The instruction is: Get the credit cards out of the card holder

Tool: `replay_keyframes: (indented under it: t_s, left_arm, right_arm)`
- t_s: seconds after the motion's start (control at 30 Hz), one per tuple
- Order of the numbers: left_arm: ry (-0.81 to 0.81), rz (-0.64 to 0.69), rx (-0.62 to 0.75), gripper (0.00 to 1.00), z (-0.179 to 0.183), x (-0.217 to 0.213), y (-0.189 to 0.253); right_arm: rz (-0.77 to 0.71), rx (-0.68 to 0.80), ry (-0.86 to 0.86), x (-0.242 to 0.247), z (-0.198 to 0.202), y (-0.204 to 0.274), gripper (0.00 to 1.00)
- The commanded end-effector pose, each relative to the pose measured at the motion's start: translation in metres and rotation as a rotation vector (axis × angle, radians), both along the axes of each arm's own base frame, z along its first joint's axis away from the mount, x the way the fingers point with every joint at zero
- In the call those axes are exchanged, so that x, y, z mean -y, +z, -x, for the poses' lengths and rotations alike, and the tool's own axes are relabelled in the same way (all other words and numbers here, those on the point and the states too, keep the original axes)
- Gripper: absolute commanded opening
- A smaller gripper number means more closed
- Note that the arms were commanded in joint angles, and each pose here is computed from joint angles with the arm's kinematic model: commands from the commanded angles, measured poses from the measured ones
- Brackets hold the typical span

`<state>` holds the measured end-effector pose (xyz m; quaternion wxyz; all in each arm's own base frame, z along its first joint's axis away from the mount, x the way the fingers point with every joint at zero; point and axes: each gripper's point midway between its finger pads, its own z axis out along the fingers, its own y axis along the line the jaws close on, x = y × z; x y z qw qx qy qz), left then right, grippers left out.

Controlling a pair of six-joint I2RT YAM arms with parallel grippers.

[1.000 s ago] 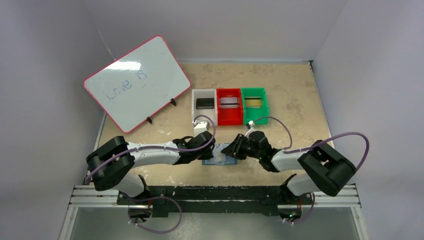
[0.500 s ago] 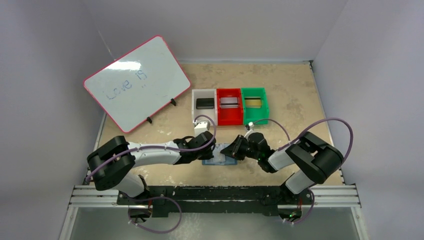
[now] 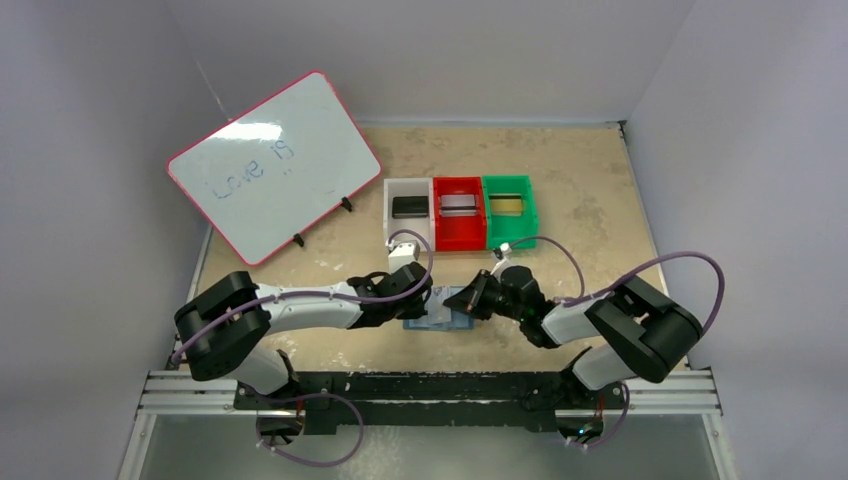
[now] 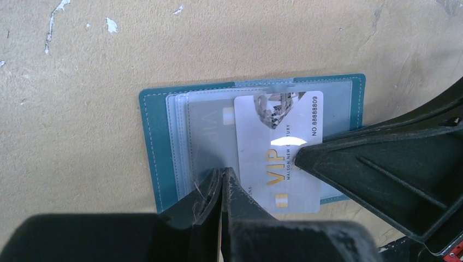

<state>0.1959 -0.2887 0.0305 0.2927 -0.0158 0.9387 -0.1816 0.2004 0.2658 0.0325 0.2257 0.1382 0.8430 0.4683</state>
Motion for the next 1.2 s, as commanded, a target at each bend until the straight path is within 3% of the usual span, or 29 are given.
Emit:
replay_keyframes:
  t_s: [0.0,0.67,1.03,1.17]
  left_arm:
    - [0.012,-0.094,-0.011,0.00,0.002,-0.017,-0.011]
    - [0.018,-0.050,0.024,0.00,-0.004,-0.009,0.006]
    - [0.036,0.027,0.126,0.10,-0.021,0.001,0.050]
    - [0.069,0.026,0.191,0.21,-0.029,-0.008,0.070]
  right_arm:
    - [0.080,0.023,-0.014,0.012,-0.002,-0.008,0.00]
    - [0.128,0.158,-0.081,0.028,-0.015,0.023,0.00]
    - [0.104,0.296,-0.085,0.032,-0.019,0.054,0.00]
    - [0.091,0.378,-0.079,0.034,-0.020,0.067,0.00]
